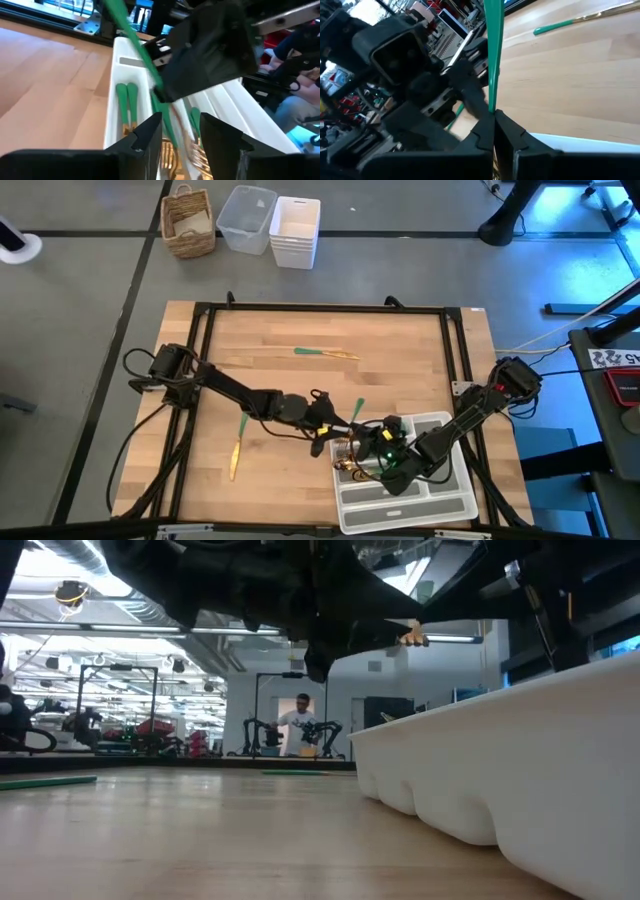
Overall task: Sort silverware
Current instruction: Put the green fork into the silverware tray
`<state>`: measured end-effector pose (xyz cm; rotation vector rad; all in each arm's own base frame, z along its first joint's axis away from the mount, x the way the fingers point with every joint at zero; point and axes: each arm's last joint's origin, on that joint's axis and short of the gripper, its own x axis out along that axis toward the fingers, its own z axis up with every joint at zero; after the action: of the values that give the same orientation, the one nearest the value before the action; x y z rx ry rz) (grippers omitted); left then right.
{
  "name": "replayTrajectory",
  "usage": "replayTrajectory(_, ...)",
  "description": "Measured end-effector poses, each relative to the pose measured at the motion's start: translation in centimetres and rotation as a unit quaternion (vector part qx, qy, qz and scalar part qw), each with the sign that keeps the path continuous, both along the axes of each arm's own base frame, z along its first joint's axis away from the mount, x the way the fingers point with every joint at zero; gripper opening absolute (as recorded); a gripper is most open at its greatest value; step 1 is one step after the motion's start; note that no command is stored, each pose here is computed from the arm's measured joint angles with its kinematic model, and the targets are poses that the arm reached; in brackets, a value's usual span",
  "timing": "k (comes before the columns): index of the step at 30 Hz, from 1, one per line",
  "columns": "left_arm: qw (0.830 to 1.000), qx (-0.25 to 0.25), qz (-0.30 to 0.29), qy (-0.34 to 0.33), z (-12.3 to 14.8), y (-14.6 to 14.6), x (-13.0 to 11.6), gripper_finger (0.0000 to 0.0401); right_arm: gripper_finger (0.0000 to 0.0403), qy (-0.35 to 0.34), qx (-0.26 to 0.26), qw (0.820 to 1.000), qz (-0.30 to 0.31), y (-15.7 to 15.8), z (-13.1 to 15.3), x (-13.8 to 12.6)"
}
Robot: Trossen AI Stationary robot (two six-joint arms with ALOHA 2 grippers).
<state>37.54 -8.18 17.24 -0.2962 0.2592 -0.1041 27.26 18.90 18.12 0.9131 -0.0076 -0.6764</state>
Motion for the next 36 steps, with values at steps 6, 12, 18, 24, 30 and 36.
replayTrajectory(6,1.000,0.000,0.001,-0.002,0.04,0.03,0.02,0.0125,0.0003,0.002,-0.019,1.000,0.013,0.22,0.36,0.26)
replayTrajectory(12,1.000,0.010,-0.002,-0.004,0.05,-0.02,0.01,0.0125,0.0003,0.001,-0.031,0.999,0.018,0.33,0.59,0.41)
replayTrajectory(18,1.000,0.021,-0.005,-0.007,0.07,-0.02,0.01,0.0100,0.0003,0.002,-0.034,0.999,0.017,0.32,0.60,0.40)
replayTrajectory(24,1.000,0.027,-0.008,-0.008,0.08,-0.05,0.00,0.0020,0.0003,0.006,-0.039,0.999,0.019,0.31,0.60,0.41)
replayTrajectory(30,0.999,0.032,-0.008,-0.007,0.05,-0.03,0.00,0.0005,0.0003,0.006,-0.041,0.999,0.018,0.31,0.59,0.39)
replayTrajectory(36,0.999,0.032,-0.009,-0.006,0.04,-0.05,-0.01,0.0003,0.0003,0.009,-0.039,0.999,0.021,0.32,0.56,0.39)
